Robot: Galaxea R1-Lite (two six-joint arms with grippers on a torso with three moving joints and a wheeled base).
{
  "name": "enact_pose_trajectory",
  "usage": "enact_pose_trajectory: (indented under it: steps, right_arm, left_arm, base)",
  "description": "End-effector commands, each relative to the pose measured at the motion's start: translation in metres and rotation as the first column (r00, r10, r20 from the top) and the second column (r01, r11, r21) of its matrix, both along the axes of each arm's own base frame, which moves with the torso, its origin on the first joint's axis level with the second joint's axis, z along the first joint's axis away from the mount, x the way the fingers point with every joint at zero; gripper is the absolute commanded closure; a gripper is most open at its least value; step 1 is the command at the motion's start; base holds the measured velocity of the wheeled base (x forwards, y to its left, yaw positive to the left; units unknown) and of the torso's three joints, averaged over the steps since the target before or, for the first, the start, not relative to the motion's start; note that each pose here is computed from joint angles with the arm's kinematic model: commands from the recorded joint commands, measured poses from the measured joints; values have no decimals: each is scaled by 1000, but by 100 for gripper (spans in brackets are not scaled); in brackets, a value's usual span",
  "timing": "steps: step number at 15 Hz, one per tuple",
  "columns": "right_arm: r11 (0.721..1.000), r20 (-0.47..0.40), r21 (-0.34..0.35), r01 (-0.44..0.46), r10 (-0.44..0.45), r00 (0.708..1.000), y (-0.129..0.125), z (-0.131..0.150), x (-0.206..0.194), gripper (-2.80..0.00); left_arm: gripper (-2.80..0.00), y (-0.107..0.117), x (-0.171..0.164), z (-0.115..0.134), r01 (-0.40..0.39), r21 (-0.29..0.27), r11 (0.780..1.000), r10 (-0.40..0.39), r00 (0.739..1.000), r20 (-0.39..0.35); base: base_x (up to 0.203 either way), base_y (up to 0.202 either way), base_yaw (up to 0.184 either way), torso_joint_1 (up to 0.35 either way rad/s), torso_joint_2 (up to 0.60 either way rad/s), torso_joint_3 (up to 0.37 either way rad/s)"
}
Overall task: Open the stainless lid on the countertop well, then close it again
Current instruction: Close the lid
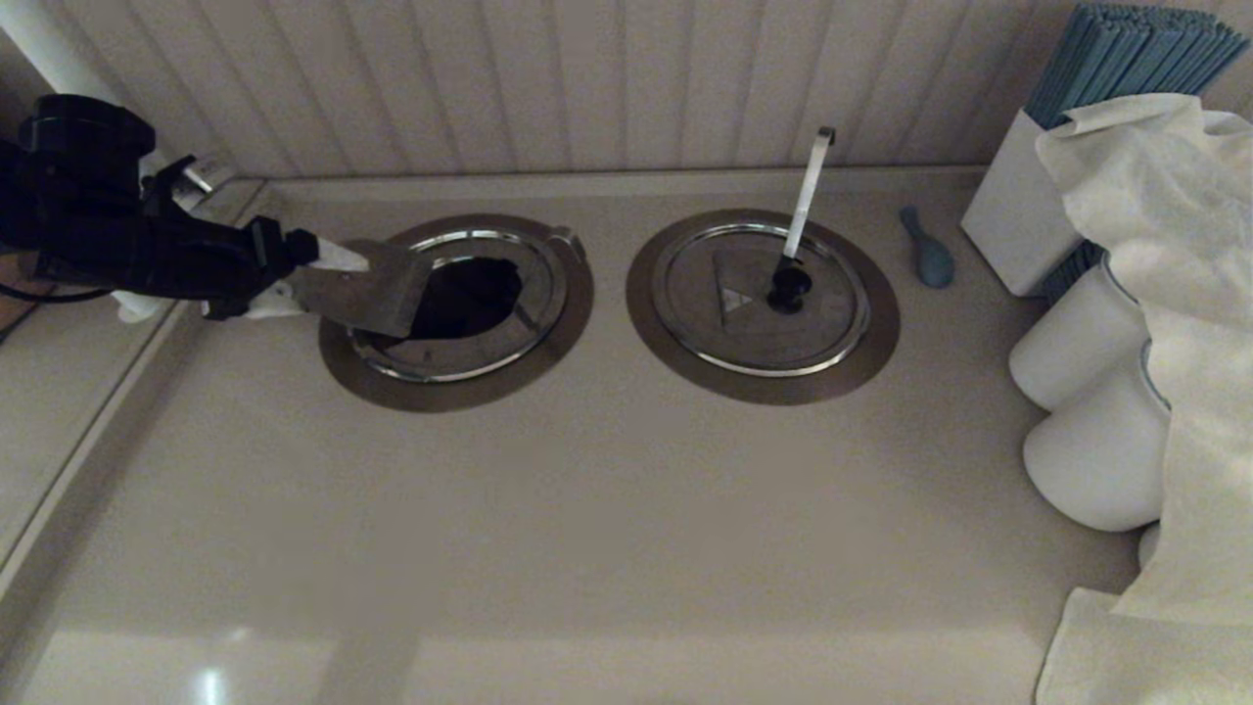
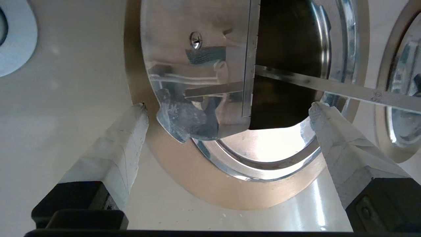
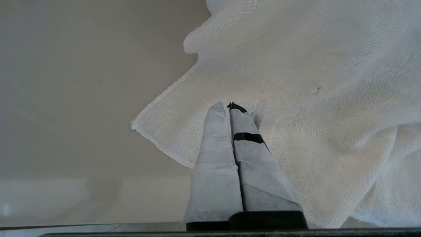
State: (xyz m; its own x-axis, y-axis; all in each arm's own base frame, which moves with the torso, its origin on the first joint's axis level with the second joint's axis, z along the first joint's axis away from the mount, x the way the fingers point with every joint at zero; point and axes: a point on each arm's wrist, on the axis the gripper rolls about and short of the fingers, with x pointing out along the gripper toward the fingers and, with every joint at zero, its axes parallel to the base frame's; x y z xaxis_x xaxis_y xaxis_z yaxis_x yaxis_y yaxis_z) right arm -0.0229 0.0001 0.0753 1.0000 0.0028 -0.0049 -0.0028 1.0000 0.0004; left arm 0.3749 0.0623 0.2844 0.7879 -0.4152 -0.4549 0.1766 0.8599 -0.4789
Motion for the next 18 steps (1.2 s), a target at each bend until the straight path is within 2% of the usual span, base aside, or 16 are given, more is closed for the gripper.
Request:
enact_pose_trajectory:
  steps: [1, 5, 11, 18]
  right_arm:
    - [1000, 0, 0, 0, 0, 1000, 0, 0, 0, 0]
    - [1000, 0, 1, -2, 2, 1000, 0, 0, 0, 0]
    - [1000, 0, 1, 0, 0, 1000, 0, 0, 0, 0]
    - [1000, 0, 0, 0, 0, 1000, 0, 0, 0, 0]
  left_arm:
    - [-280, -2, -3, 4, 7, -14, 1000, -6, 1000, 7]
    - [-280, -2, 5, 3, 0, -60, 998, 3, 998, 56]
    - [-280, -8, 1, 8, 16, -60, 998, -11, 997, 72]
    - [-280, -34, -31, 36, 74, -50, 996, -67, 989, 133]
  base:
    - [0, 0, 0, 0, 0, 0]
    - [0, 0, 0, 0, 0, 0]
    - [0, 0, 0, 0, 0, 0]
    - [0, 0, 0, 0, 0, 0]
